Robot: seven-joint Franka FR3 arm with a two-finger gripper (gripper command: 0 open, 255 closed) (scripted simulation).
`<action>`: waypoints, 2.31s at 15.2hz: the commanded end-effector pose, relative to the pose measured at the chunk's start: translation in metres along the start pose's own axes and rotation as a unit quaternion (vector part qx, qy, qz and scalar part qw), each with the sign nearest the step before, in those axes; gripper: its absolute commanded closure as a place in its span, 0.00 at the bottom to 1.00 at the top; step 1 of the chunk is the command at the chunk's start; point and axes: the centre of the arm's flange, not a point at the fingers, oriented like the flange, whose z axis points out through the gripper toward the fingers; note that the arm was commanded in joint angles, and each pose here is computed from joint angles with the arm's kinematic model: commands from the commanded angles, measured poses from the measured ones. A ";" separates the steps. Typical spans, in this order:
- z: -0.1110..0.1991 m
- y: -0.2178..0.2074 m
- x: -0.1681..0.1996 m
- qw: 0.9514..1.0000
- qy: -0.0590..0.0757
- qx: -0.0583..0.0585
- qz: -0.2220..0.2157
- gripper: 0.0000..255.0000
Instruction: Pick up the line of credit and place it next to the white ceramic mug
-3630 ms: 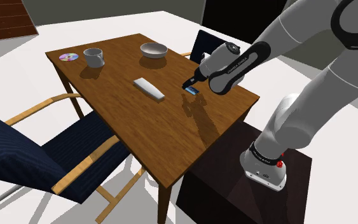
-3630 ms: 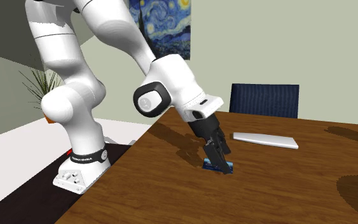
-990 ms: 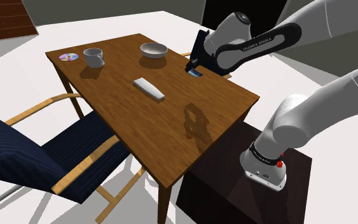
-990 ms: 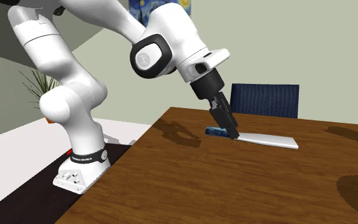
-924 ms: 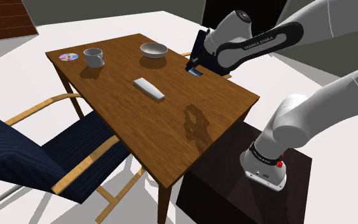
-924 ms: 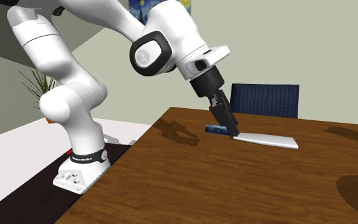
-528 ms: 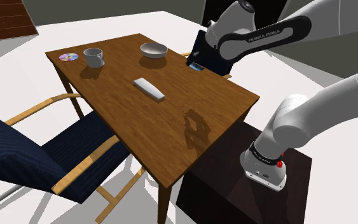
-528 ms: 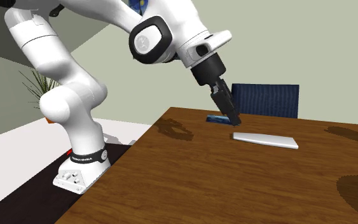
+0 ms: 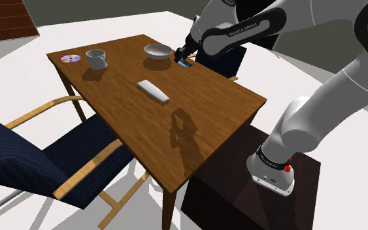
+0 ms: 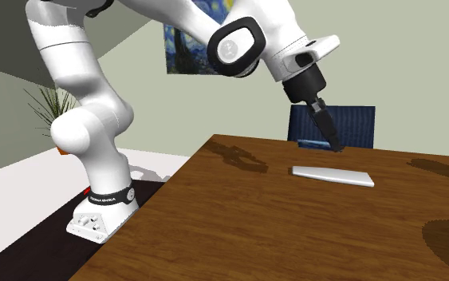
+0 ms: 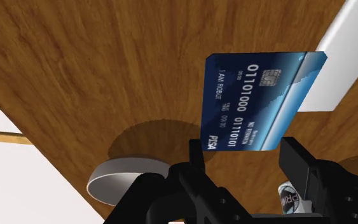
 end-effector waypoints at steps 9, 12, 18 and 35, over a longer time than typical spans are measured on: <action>0.065 -0.061 0.100 1.000 0.000 0.000 0.000 1.00; 0.084 -0.079 0.130 1.000 0.000 0.000 0.000 1.00; 0.123 -0.114 0.189 1.000 0.000 0.000 0.000 1.00; 0.207 -0.142 0.202 1.000 0.000 0.000 0.000 1.00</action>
